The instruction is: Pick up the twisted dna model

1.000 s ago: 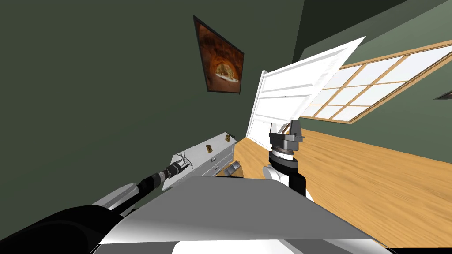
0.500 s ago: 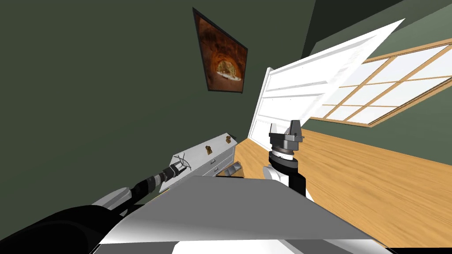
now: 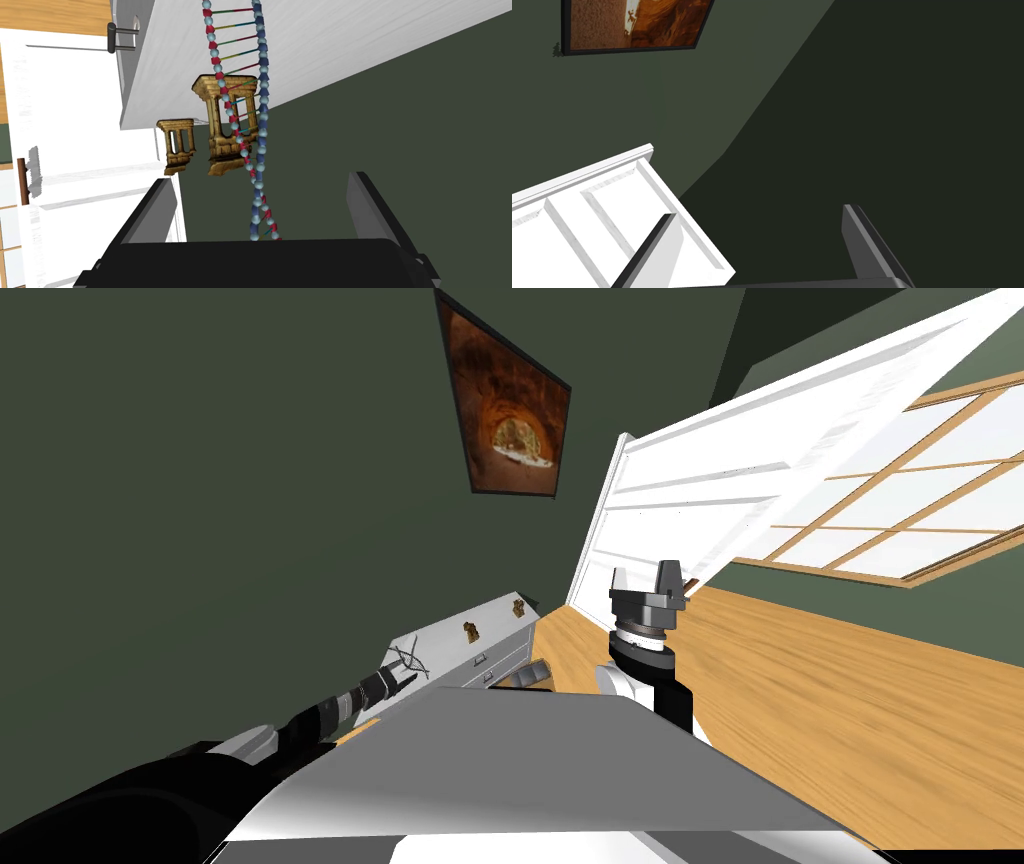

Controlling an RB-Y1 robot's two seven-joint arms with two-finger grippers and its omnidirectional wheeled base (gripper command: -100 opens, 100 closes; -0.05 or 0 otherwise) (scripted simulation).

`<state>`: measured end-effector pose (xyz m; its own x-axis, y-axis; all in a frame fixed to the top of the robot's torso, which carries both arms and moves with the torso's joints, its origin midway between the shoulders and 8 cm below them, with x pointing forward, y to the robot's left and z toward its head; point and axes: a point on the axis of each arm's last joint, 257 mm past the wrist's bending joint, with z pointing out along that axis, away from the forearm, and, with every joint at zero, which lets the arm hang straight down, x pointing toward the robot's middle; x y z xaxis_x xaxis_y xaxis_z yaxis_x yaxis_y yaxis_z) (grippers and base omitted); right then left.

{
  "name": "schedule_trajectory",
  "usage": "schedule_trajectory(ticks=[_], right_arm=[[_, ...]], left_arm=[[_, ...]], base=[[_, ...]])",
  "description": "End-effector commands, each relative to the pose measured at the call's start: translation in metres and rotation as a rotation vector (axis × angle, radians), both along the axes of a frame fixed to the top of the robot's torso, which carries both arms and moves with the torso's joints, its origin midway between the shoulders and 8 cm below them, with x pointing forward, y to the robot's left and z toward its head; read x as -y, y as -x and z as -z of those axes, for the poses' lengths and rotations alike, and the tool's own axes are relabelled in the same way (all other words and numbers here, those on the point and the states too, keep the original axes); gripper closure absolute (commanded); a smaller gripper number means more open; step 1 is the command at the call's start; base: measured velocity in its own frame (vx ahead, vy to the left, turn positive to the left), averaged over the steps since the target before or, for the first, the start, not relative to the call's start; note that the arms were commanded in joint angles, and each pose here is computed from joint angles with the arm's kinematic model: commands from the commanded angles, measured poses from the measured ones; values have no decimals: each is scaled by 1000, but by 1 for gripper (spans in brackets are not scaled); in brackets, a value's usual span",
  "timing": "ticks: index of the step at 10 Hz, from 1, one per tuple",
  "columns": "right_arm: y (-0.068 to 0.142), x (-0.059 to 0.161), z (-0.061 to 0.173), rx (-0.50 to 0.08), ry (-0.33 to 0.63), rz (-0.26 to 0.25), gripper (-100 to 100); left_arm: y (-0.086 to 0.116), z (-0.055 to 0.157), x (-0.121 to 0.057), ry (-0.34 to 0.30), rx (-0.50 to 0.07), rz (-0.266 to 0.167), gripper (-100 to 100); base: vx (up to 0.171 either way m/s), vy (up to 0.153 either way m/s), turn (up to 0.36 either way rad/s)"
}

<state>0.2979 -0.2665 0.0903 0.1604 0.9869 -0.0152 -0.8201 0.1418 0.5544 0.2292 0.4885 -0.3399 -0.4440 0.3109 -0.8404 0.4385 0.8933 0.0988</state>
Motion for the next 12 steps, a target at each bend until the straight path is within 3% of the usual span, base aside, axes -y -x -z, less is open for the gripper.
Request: schedule_trajectory(ticks=[1, 2, 3, 4, 8, 9, 10, 12], right_arm=[[0, 0, 0, 0, 0, 0, 0], [0, 0, 0, 0, 0, 0, 0], [0, 0, 0, 0, 0, 0, 0], [0, 0, 0, 0, 0, 0, 0], [0, 0, 0, 0, 0, 0, 0], [0, 0, 0, 0, 0, 0, 0], [0, 0, 0, 0, 0, 0, 0], [0, 0, 0, 0, 0, 0, 0]], left_arm=[[11, 1, -6, -3, -1, 7, -100], [12, -1, 0, 12, 1, 27, -100], [9, -1, -3, 5, -1, 14, -100], [10, -1, -2, 7, 0, 19, 100], [9, -2, -3, 4, 3, 17, 100], [9, -2, -3, 4, 3, 17, 0], [1, -1, 2, 5, 1, 7, 100], [-8, -3, 10, 13, 3, 5, 100]], base=[[52, -66, 192], [55, -72, 157], [19, -29, 22], [3, -6, -2], [0, 0, 0], [0, 0, 0], [-44, 56, -205], [-61, 71, -227]])
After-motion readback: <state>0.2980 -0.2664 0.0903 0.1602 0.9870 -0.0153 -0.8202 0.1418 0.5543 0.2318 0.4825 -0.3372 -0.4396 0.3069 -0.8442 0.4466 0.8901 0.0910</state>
